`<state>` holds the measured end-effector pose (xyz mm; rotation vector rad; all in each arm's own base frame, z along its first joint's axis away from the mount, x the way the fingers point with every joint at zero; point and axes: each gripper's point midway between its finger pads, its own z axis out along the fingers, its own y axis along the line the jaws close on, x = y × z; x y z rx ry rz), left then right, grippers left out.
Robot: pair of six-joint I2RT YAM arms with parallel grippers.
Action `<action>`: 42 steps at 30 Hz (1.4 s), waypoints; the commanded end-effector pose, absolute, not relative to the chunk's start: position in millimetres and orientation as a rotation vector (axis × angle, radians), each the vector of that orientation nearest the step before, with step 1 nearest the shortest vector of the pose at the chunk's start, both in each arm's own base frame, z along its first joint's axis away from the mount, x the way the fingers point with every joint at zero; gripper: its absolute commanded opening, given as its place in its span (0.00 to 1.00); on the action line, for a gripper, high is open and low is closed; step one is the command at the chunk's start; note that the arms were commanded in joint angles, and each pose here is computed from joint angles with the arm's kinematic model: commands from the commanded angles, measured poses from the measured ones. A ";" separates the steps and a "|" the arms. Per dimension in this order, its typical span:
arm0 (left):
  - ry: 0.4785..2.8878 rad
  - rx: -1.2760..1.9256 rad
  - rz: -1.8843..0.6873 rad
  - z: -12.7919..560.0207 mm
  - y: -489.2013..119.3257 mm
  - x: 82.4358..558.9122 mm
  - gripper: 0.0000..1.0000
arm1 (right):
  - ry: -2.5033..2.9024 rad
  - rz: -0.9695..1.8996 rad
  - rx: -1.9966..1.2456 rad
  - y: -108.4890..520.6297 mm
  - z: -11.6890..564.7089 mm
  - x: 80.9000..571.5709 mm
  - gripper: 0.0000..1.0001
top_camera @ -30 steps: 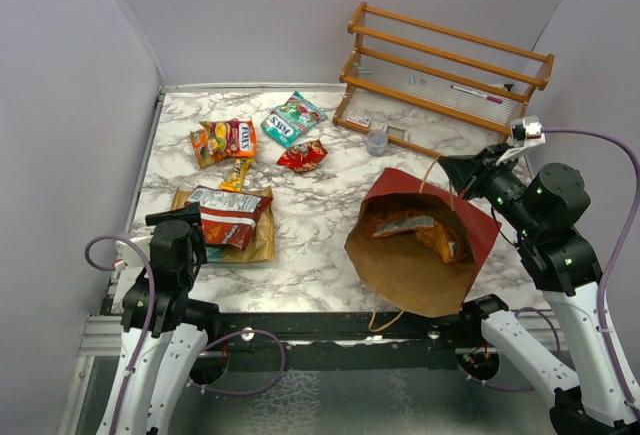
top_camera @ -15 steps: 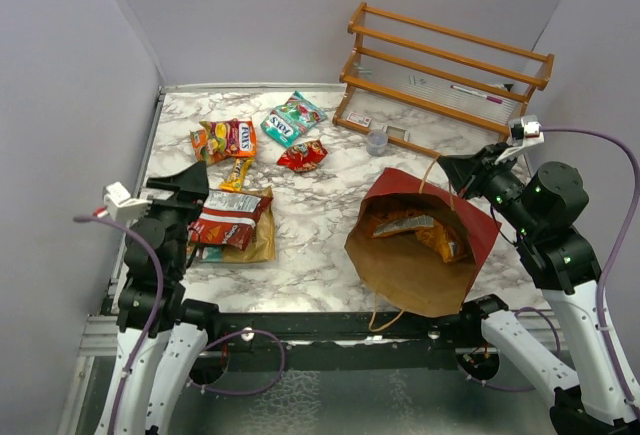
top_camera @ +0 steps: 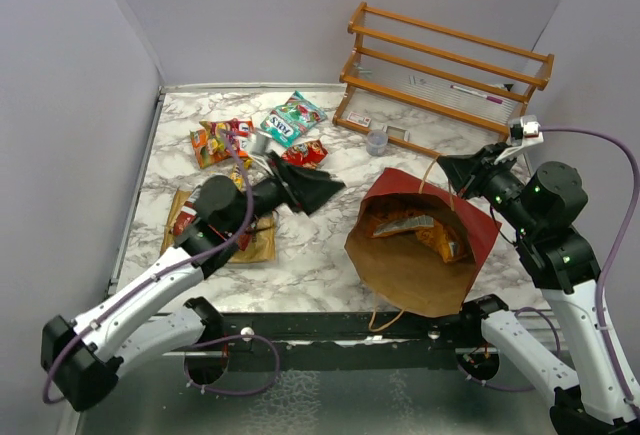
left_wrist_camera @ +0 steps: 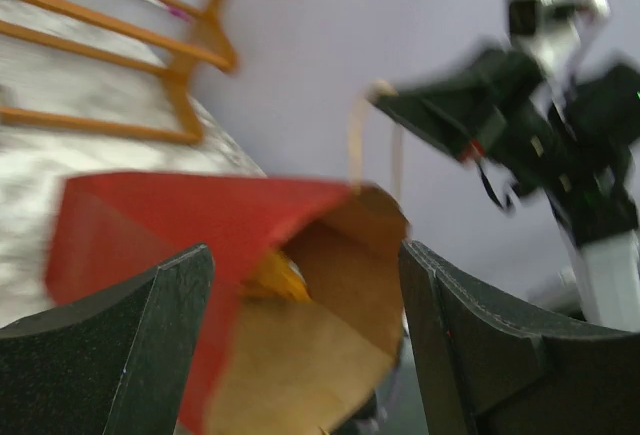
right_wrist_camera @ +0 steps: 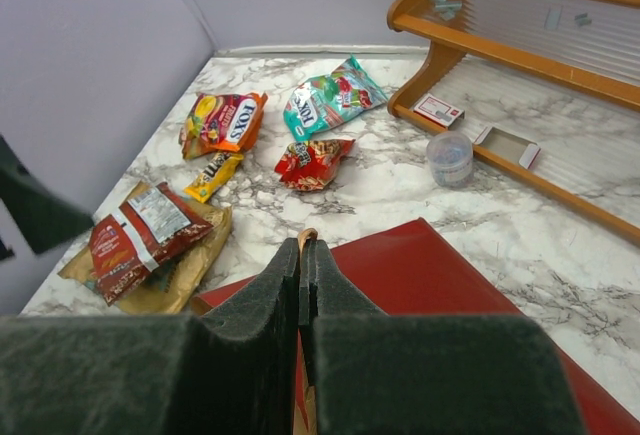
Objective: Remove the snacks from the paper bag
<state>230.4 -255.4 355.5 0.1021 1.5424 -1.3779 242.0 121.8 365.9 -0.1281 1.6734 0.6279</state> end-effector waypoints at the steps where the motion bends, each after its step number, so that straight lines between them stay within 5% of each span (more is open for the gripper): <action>1: 1.425 0.386 -1.365 368.9 -317.5 178.4 0.77 | 1.654 0.642 -0.145 125.9 368.3 243.8 0.03; 11: 1.682 0.985 -0.743 246.6 -422.4 114.9 0.76 | 1.656 0.627 -0.144 123.7 368.1 243.7 0.03; 16: 1.749 1.123 -0.393 197.2 -425.5 138.3 0.74 | 1.655 0.628 -0.148 123.7 369.5 241.9 0.03; 35: 1.761 1.288 0.067 98.9 -428.5 244.2 0.81 | 1.645 0.624 -0.142 120.8 377.4 236.5 0.03; 38: 1.802 1.282 0.107 87.9 -425.5 261.6 0.75 | 1.644 0.618 -0.139 119.4 378.4 235.6 0.03; 42: 1.816 1.354 0.041 78.2 -436.9 254.5 0.56 | 1.645 0.616 -0.139 118.9 378.2 235.0 0.03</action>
